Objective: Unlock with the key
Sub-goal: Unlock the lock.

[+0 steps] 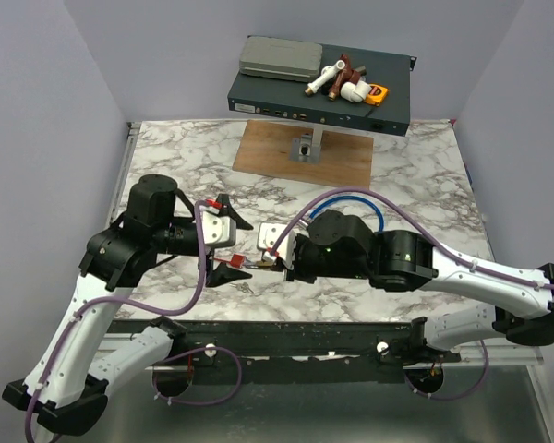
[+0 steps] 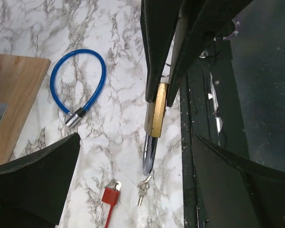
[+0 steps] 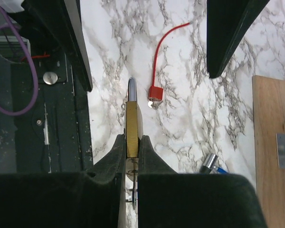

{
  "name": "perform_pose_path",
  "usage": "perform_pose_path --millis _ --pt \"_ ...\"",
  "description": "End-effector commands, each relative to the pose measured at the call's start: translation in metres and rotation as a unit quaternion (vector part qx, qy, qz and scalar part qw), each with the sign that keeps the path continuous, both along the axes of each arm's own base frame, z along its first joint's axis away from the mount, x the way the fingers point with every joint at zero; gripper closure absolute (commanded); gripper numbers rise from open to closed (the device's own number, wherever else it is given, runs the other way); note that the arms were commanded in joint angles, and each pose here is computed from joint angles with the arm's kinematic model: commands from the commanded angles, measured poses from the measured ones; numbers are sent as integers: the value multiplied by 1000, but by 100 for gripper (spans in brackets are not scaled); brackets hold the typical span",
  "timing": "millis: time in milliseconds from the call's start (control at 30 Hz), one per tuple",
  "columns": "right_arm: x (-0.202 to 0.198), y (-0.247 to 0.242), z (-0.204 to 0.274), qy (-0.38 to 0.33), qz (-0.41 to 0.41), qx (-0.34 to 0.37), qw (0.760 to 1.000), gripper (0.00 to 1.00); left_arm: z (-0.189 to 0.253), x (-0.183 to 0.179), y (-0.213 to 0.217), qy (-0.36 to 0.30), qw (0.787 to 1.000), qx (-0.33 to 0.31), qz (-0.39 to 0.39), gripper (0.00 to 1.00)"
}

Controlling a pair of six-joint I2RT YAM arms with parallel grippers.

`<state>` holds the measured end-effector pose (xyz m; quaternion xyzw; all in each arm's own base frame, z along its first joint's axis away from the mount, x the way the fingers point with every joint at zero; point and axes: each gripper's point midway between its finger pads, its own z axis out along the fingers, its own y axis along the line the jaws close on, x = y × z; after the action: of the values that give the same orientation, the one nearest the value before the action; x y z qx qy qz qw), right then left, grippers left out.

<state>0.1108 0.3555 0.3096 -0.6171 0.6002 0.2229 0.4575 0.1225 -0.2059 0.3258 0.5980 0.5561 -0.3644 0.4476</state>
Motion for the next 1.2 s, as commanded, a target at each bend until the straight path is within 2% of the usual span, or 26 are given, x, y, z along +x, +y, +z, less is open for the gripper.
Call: perform_pose_path --millis 0,133,333,433,533,567,600,633,900,967,1000,1033,1167 --pt "-3 21 62 -6 16 105 994 99 -2 -10 -14 40 998 -27 -47 1" --pt "-3 26 70 -10 22 110 994 99 -15 -15 -19 75 995 -18 -65 2" --pt "-2 36 74 -14 29 114 993 99 -10 -18 -26 85 992 -27 -85 2" --pt "-2 38 75 -16 30 115 993 100 -14 -22 -27 91 991 -22 -91 16" --pt "-1 39 74 -18 29 113 993 99 -20 -25 -27 92 992 -17 -91 37" --pt "0 40 74 -18 29 113 993 99 -22 -27 -26 89 992 -15 -92 58" --pt "1 39 75 -18 27 114 993 99 -25 -25 -26 86 993 -14 -84 70" --pt "0 40 76 -18 28 115 993 99 -28 -26 -25 80 993 -14 -80 74" --pt "-5 43 78 -5 38 121 992 99 -38 -29 -28 68 995 -11 -76 73" --pt "-7 46 77 3 42 122 992 99 -37 -28 -29 67 995 -12 -72 100" --pt "-8 46 77 6 41 124 991 99 -36 -27 -29 68 995 -13 -69 100" --pt "-8 46 79 9 38 128 991 96 -35 -27 -29 67 995 -14 -66 100" --pt "-1 36 107 2 9 165 986 69 -23 -18 -32 70 996 -38 -35 100"
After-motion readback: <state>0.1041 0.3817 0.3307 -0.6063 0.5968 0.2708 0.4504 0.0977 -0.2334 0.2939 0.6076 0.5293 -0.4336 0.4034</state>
